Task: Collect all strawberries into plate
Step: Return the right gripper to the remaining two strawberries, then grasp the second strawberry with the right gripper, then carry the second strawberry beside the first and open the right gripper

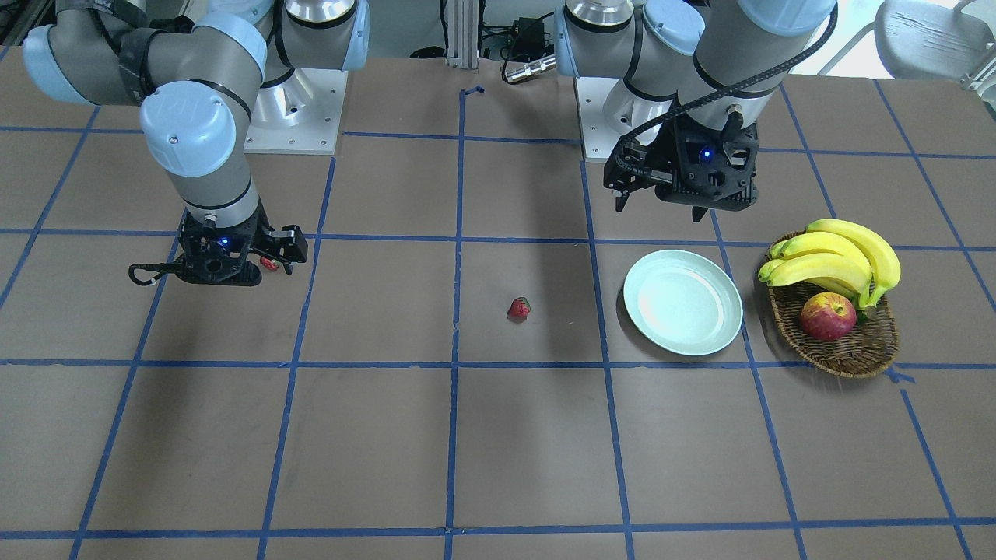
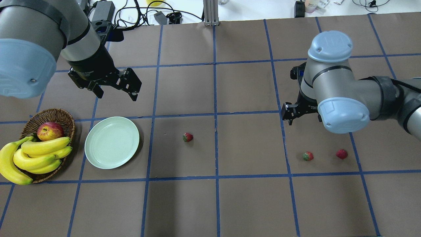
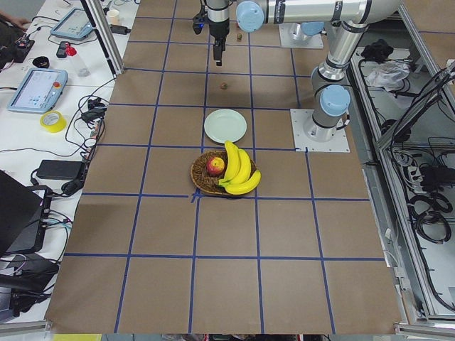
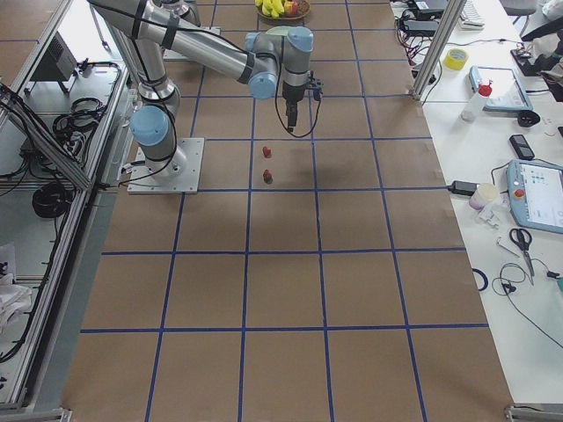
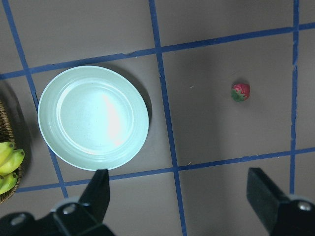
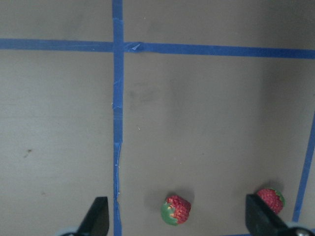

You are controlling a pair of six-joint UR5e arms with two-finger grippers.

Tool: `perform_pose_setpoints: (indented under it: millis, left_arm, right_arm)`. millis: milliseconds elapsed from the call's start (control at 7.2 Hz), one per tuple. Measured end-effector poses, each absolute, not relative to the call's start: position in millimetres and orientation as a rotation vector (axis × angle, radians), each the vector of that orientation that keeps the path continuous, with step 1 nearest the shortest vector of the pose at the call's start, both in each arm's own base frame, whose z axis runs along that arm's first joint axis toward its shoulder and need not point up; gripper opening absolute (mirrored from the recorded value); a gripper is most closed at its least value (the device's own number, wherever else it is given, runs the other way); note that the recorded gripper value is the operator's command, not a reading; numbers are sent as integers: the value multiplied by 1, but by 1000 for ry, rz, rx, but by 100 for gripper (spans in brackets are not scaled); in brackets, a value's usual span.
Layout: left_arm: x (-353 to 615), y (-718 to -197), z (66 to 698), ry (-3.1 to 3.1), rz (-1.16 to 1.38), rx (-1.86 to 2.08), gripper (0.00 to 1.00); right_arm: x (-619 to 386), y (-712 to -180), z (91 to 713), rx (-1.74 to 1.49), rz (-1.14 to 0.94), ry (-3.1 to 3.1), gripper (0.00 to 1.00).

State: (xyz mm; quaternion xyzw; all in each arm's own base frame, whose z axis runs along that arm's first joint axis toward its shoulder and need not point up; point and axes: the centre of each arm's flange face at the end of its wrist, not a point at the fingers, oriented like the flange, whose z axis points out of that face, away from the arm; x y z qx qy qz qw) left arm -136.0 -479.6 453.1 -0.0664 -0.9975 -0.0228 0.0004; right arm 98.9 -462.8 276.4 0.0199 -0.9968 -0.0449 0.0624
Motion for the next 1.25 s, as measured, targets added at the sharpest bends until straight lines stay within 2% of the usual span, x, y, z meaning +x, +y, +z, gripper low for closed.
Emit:
perform_pose_setpoints:
  millis: [417,556,694,972,1111,1250]
  left_arm:
    - [-136,-479,453,-3132,-73,-208,100]
    - [-136,-480,453,-3131,-71,-208,100]
    - [-136,-479,454,-3130,-67,-208,100]
    - [-135,-481,453,-3132,-62,-207,100]
    - [-135,-486,453,-3133,-27,-198,100]
    - [-134,-491,455,-3134,27,-171,100]
  right_arm:
    - [79,-418,214,50,-66,-3038,96]
    - [76,-403,197,36,-31,-3047,95]
    - [71,-396,189,21,-32,-3063,88]
    - [62,-394,181,-20,-61,-3102,85]
    - [60,-394,176,-38,-79,-3120,81]
    - [59,-395,172,-47,-92,-3129,60]
